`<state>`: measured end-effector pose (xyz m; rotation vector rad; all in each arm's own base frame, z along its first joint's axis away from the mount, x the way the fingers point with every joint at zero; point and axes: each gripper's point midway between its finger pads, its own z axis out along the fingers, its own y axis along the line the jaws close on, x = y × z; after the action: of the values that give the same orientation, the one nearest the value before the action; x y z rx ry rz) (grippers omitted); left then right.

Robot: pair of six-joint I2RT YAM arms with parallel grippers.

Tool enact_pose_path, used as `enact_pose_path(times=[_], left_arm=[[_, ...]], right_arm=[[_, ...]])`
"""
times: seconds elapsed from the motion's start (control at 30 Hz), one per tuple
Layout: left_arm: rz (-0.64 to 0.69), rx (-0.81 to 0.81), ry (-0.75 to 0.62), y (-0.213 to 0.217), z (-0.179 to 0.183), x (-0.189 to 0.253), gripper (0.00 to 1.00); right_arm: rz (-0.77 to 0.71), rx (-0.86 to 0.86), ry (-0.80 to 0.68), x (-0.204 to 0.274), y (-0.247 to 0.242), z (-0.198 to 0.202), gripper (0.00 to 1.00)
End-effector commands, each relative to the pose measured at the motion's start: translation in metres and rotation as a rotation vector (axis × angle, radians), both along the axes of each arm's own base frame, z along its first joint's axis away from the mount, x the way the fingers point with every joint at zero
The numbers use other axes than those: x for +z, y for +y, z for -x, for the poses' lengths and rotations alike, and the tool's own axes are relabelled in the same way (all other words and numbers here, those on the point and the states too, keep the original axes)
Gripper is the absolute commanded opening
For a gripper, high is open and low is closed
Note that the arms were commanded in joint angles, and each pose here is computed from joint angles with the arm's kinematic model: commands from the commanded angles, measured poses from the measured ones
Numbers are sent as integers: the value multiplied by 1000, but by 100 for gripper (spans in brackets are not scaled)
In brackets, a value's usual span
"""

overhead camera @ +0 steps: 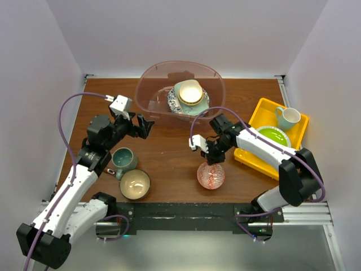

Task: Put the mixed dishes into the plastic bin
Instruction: Pick up the bowl from the center of the board.

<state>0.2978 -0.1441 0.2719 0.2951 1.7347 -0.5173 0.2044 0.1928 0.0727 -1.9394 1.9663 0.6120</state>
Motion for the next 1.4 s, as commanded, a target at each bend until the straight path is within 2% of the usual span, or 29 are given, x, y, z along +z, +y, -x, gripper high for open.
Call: enact_pose_path(times=[0.0,0.4,0.87,1.37], left_arm=[[42,-50,-30,-9,1,6,100],[142,-140,14,-28,10,-1,100],[253,-254,202,-53,27,-29,100],[216,-307,228,-98,47,-28,100]], right_arm=[[-107,-62,25,24,23,-5,0],[-241,-203,0,56,13,-23,0],[-289,-334,-26,67,3,-36,0],[-291,-355,-37,66,1,-40,0]])
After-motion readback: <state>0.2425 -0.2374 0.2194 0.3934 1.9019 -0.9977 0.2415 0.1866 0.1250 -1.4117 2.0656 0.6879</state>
